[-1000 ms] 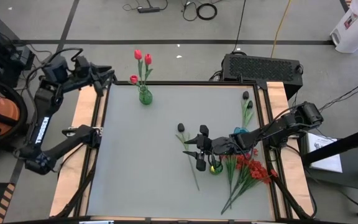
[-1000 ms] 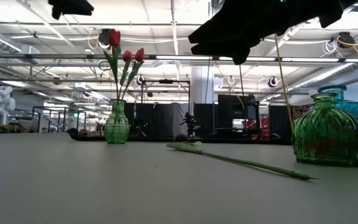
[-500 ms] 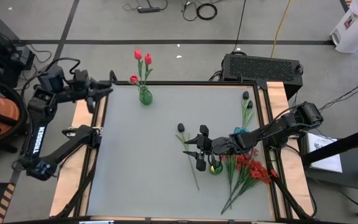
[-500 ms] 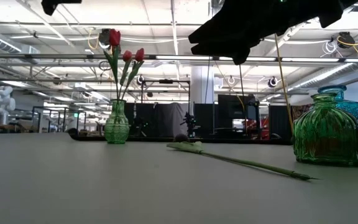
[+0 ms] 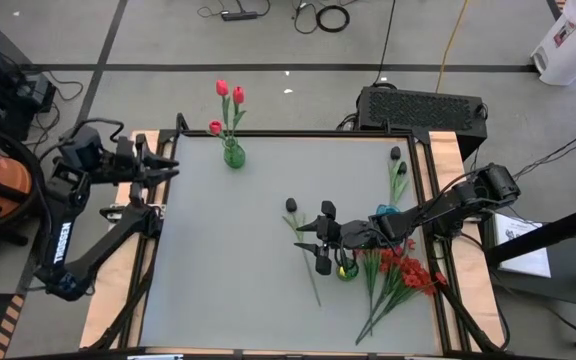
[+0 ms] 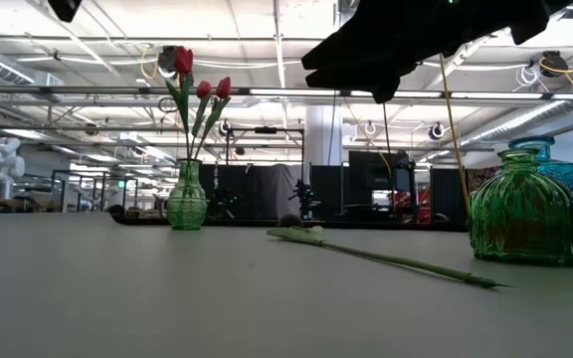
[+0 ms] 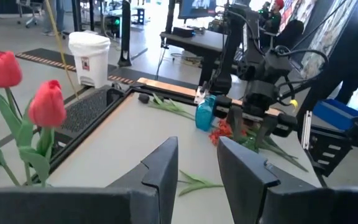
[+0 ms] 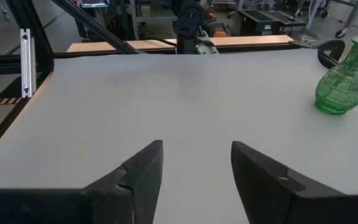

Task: Sort flowers into vase by color
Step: Put the bottom left black flower into the blue vase

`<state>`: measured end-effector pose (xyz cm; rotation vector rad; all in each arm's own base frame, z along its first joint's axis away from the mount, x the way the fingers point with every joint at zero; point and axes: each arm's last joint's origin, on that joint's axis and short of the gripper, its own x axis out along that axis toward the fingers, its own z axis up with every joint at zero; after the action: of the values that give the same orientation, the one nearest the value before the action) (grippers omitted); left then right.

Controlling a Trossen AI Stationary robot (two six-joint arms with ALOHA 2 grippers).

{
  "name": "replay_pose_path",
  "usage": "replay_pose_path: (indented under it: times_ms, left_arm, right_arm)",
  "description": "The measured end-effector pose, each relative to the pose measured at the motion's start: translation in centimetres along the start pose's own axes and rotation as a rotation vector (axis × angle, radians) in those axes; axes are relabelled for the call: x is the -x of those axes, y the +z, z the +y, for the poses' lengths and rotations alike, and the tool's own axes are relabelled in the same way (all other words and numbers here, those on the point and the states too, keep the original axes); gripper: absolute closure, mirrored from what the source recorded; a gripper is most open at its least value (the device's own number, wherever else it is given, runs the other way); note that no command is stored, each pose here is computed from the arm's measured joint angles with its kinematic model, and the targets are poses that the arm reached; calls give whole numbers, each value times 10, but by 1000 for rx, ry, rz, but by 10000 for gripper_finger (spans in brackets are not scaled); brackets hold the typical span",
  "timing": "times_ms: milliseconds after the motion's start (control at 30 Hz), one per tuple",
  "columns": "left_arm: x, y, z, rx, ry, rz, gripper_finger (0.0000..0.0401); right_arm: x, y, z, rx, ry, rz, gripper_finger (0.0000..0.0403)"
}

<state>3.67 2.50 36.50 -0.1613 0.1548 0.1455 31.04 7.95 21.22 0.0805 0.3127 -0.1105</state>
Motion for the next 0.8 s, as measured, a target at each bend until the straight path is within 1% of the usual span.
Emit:
replay_pose_path:
  times_ms: [167,300,567,800]
  left_arm:
    - [-1,-21,-1,35,-1,6,283]
    - [-1,-35,-5,35,-30,1,283]
    - [1,-57,-11,6,-33,-15,283]
    - [-4,-82,-5,16,-33,-10,283]
  right_arm:
    - [0,0,0,0,-2,0,220]
    - [0,0,0,0,-2,0,220]
    - [0,0,-1,-1,-2,0,220]
    - [0,0,-1,-5,-2,-1,220]
